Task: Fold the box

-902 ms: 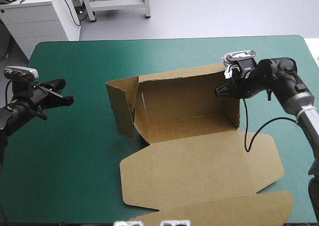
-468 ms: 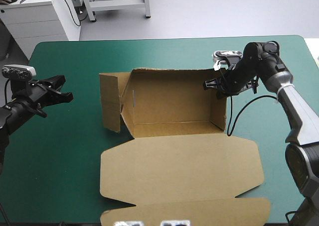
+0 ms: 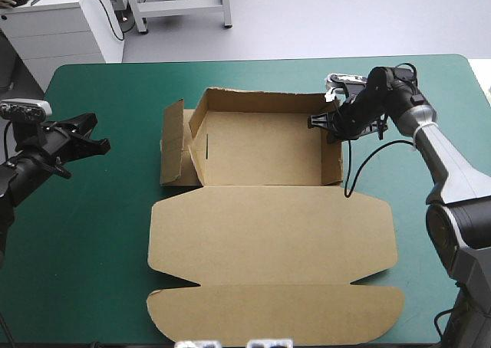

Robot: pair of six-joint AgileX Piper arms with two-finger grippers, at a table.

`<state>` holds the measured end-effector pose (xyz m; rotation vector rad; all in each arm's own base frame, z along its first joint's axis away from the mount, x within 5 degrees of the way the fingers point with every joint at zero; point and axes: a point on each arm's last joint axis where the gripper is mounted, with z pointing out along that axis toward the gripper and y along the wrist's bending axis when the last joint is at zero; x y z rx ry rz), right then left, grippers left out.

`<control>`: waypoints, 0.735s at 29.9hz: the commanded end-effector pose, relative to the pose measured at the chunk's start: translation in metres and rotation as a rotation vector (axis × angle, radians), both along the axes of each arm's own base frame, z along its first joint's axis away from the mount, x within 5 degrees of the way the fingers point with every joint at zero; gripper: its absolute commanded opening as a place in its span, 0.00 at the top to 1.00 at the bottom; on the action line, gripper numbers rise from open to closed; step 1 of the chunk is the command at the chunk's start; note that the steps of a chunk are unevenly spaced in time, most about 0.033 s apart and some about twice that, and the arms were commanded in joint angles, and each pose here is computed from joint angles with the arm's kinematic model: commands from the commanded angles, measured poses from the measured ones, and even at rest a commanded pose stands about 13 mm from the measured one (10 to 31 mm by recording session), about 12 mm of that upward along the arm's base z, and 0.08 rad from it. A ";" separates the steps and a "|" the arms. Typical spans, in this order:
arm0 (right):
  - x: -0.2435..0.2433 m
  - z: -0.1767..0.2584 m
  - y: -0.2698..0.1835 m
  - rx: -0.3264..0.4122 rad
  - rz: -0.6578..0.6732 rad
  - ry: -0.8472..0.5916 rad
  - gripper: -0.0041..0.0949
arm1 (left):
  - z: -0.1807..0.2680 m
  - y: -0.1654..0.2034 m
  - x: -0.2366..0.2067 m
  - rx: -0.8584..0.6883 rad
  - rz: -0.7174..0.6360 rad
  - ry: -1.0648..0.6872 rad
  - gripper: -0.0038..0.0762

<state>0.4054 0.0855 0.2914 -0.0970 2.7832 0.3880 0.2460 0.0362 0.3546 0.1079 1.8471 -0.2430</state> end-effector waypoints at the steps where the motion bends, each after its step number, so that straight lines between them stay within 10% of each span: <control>1: -0.002 0.011 0.002 0.020 0.019 -0.043 0.98 | 0.016 0.000 -0.002 -0.050 0.027 -0.062 0.95; 14: 0.006 0.013 -0.002 -0.048 0.065 -0.158 0.97 | 0.016 0.000 -0.002 -0.044 0.022 -0.062 0.96; 22: 0.007 0.033 -0.003 -0.073 0.090 -0.186 0.65 | 0.016 0.000 -0.002 -0.044 0.022 -0.062 0.96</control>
